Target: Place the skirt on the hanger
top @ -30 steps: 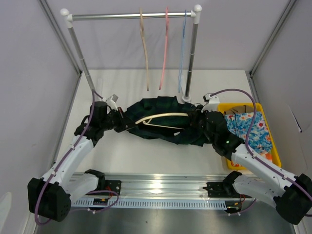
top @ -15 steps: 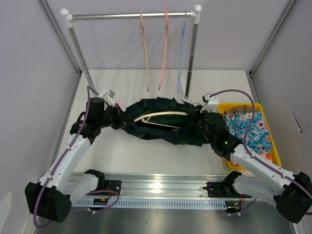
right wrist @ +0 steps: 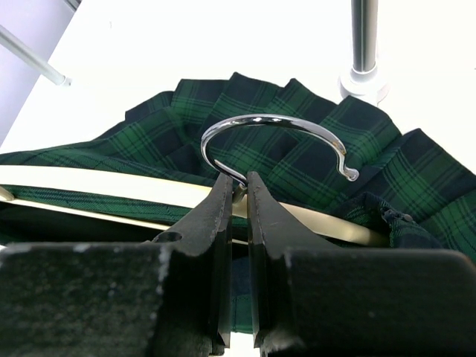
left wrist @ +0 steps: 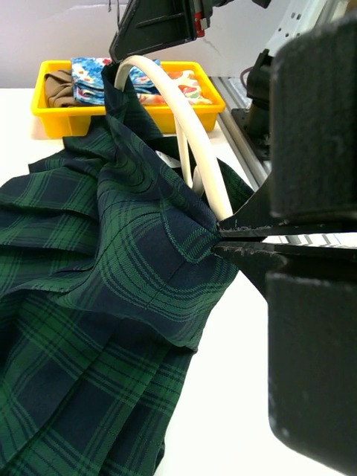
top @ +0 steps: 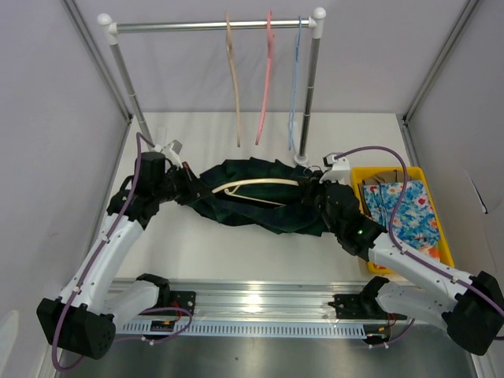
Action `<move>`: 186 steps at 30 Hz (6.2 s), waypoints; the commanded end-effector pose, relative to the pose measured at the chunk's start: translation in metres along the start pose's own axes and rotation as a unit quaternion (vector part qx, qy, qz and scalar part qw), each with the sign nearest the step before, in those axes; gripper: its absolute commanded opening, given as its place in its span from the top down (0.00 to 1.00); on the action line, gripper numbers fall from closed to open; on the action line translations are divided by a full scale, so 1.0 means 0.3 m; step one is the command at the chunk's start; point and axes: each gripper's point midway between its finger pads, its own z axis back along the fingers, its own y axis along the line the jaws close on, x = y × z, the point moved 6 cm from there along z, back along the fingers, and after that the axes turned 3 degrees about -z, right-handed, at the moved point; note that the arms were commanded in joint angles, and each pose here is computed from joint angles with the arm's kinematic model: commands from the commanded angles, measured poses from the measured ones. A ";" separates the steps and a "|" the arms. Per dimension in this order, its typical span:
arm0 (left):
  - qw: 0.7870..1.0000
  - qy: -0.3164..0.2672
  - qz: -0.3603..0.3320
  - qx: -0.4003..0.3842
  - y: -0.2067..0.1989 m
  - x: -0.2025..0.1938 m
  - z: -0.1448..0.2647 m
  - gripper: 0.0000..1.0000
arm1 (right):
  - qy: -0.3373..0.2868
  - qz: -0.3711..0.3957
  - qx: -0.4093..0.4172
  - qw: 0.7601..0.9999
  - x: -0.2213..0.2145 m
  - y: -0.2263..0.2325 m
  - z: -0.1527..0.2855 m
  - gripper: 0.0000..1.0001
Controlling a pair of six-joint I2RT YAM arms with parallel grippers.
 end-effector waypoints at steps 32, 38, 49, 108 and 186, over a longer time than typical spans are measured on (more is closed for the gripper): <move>0.934 -0.028 -0.271 0.229 -0.099 0.131 -0.021 1.00 | 0.055 0.243 -0.225 0.942 -0.248 -0.179 0.051 1.00; 0.906 -0.030 -0.300 0.297 -0.072 0.162 -0.005 1.00 | 0.048 0.255 -0.240 0.935 -0.236 -0.185 0.057 1.00; 0.915 -0.054 -0.302 0.262 -0.167 0.208 0.047 1.00 | 0.030 0.277 -0.278 0.919 -0.200 -0.180 0.056 1.00; 0.940 0.027 -0.312 0.135 -0.276 0.100 -0.082 1.00 | -0.019 0.245 -0.292 0.924 -0.035 -0.039 0.097 1.00; 0.936 -0.028 -0.341 0.077 -0.410 0.173 0.090 0.89 | -0.053 0.071 0.008 0.996 0.399 0.288 0.229 1.00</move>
